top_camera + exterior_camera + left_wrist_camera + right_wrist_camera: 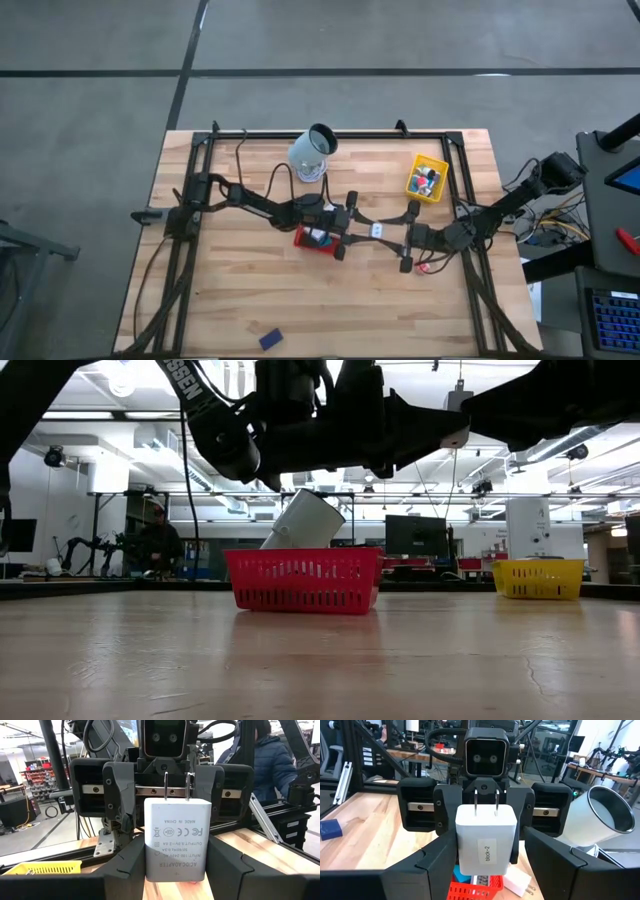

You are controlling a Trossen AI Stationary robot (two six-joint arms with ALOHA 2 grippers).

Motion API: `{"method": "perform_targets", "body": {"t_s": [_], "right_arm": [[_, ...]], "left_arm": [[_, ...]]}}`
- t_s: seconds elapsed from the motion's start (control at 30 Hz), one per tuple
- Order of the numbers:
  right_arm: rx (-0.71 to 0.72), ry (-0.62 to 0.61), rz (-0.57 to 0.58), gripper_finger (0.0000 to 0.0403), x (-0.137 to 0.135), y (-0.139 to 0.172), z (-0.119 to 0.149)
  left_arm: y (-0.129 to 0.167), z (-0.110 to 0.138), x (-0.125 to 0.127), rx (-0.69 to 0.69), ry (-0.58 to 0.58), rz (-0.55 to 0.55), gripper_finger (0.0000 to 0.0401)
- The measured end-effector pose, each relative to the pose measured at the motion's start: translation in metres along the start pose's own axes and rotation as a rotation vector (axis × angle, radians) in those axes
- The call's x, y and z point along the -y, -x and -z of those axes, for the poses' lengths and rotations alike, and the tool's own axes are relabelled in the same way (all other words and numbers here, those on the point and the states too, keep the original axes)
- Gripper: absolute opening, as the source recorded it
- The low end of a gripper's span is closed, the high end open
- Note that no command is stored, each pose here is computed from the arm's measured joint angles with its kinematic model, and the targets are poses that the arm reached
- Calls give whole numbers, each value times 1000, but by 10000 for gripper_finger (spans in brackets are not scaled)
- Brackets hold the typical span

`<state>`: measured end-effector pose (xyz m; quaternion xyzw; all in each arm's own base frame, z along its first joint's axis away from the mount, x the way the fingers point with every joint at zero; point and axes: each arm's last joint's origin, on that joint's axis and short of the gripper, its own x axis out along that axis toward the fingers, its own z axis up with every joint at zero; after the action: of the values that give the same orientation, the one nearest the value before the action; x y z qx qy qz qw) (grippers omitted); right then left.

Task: Pick & Place Office items
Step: Put the bottom white charger adapter into the yellow basket

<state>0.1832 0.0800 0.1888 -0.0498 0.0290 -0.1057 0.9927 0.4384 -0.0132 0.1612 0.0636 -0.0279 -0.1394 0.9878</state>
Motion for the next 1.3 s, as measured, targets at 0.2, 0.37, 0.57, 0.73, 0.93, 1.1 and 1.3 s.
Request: {"method": "perform_targets", "body": {"t_s": [0.2,0.37,0.57,0.73,0.93,1.1,1.3], "right_arm": [[0,5,2,224,0,0,0],[9,9,10,224,2,-3,-4],[8,-19,-8,224,5,-7,-4],[5,-20,-7,220,5,-7,-4],[0,-16,-6,165,5,-7,-3],[0,-16,-3,155,6,-7,-3],[1,-15,-14,155,5,-7,-3]], "left_arm": [[0,0,0,0,0,0,155],[0,0,0,2,0,0,155],[0,0,0,0,1,0,155],[0,0,0,-2,5,0,155],[0,0,0,-2,5,-3,155],[-1,0,0,-4,5,2,155],[-1,0,0,-5,5,2,155]]}}
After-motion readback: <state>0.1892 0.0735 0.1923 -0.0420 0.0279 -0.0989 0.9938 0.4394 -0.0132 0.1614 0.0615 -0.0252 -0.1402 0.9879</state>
